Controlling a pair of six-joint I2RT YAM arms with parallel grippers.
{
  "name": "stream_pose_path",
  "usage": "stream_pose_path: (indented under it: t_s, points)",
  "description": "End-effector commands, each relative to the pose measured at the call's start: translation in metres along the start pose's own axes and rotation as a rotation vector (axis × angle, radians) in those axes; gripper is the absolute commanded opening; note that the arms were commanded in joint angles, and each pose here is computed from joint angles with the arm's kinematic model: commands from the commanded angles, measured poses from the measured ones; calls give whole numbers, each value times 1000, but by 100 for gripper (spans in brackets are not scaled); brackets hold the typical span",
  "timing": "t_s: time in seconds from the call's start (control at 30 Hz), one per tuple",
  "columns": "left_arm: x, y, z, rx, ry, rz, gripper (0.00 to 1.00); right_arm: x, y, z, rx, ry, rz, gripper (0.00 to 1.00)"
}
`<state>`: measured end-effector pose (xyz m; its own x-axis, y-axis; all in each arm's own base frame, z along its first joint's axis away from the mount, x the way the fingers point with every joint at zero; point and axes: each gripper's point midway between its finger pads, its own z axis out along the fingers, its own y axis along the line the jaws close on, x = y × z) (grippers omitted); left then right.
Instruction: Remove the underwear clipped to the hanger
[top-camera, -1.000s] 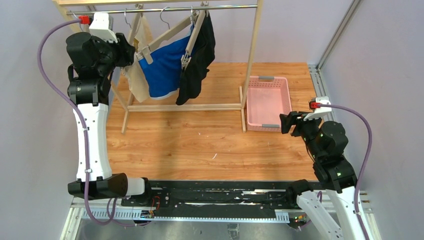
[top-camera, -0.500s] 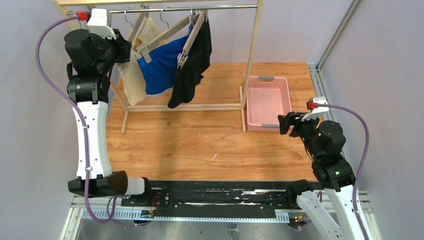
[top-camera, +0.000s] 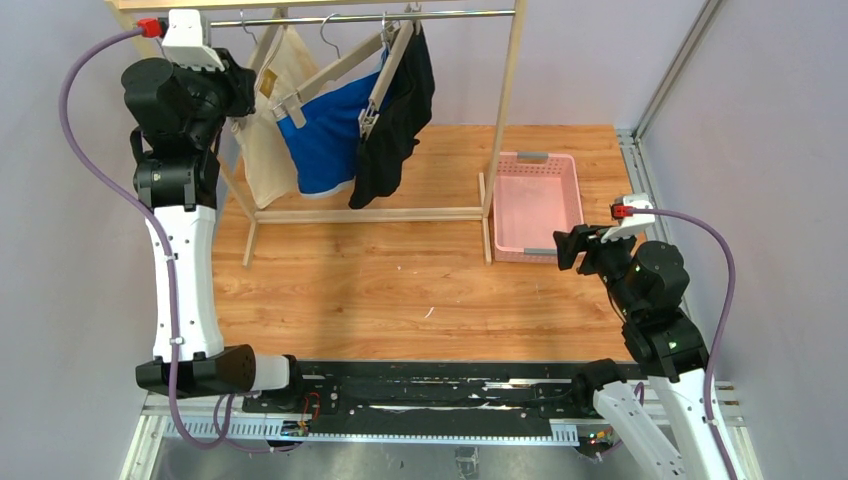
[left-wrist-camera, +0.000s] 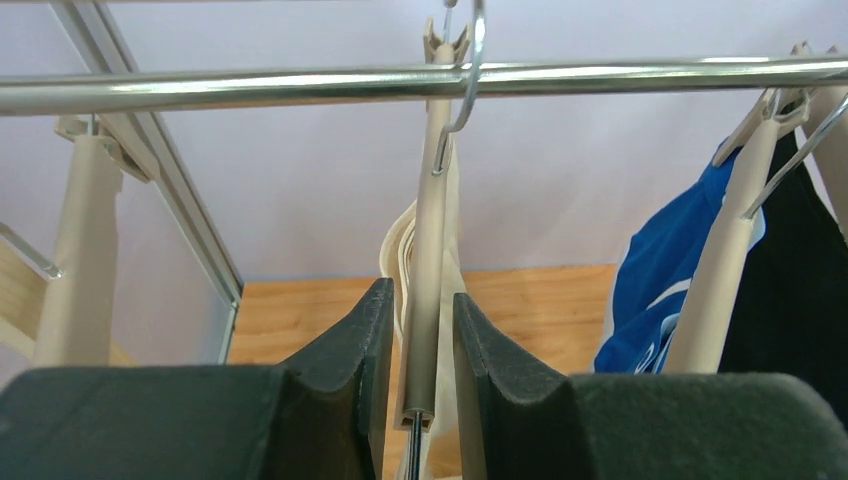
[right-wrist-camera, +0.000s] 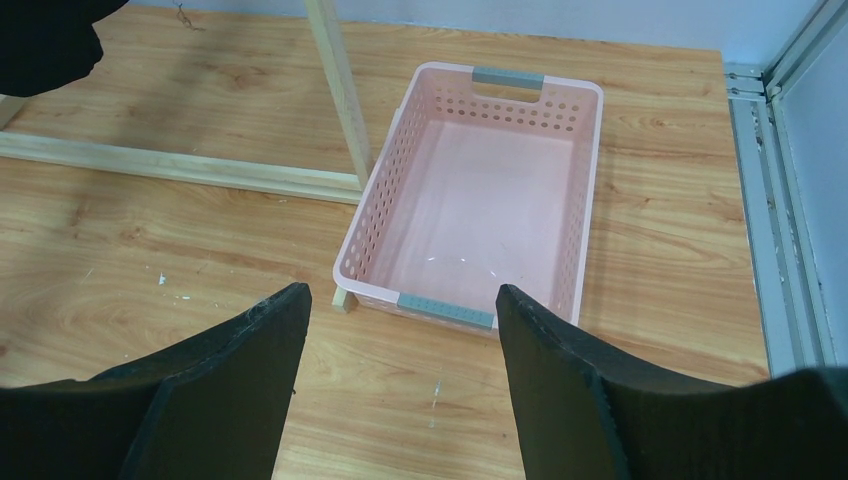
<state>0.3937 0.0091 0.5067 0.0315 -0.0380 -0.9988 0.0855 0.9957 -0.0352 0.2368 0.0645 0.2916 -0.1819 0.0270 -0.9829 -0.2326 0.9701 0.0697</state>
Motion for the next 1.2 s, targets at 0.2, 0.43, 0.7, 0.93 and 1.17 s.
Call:
stream_pose_path:
  t_s: [0.2,0.43,0.7,0.93,1.17]
  points:
    - [-49,2,-25,-38,-194,4,0,-1,1,2,-9,-21,9,70]
    - [-40,3,-23,-42,-159,7,0,-2,1,0,-9,-31,7,70]
    - [-24,5,-8,-34,-75,-8,33,2,6,3,-36,-18,3,70]
    - [-23,-10,-1,44,-71,-71,41,4,12,7,-72,-8,6,70]
    - [-5,-14,6,74,-26,-101,46,3,13,5,-76,-18,1,70]
